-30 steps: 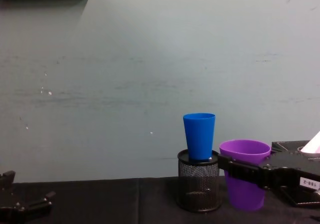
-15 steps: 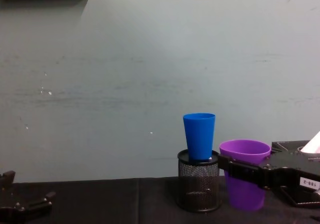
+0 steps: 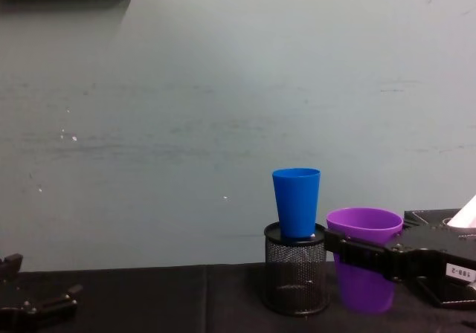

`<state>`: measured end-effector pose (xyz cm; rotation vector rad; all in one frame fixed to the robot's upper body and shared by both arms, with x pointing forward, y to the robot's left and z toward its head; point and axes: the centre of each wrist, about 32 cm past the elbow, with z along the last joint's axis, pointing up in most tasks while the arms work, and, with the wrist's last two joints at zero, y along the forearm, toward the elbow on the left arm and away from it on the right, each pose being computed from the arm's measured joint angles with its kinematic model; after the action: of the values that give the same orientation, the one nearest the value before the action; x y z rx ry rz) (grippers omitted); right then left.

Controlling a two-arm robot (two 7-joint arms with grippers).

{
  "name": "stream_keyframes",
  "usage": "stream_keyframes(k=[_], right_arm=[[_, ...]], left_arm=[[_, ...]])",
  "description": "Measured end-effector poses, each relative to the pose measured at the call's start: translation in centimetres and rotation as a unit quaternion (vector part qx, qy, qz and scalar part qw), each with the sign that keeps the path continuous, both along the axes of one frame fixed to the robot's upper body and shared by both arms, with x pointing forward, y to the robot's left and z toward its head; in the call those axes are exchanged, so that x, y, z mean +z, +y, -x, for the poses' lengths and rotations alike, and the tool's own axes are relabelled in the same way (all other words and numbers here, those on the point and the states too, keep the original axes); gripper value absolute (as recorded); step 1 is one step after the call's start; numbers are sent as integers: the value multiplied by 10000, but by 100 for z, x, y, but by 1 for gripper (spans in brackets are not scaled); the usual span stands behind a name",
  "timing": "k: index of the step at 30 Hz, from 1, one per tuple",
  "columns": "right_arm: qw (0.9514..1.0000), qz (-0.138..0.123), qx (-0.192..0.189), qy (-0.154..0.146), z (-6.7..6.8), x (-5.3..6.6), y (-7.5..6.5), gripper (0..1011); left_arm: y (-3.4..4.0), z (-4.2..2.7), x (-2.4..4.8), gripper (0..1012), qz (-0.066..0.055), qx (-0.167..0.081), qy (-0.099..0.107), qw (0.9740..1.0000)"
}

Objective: Pick up one cup with a gripper and tap it against the other cup.

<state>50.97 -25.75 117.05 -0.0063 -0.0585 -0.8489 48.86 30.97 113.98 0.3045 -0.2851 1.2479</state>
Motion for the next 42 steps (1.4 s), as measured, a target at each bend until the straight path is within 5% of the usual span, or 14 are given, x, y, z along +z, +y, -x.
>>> stream_keyframes(k=[21,42], right_arm=[[10000,3,0,-3,-3,1,3,743],[9993,304,-213,106,-645,129,304,743]], left_arm=[[0,0,0,1000,0,0,0,10000],[0,0,0,1000,0,0,0,10000]])
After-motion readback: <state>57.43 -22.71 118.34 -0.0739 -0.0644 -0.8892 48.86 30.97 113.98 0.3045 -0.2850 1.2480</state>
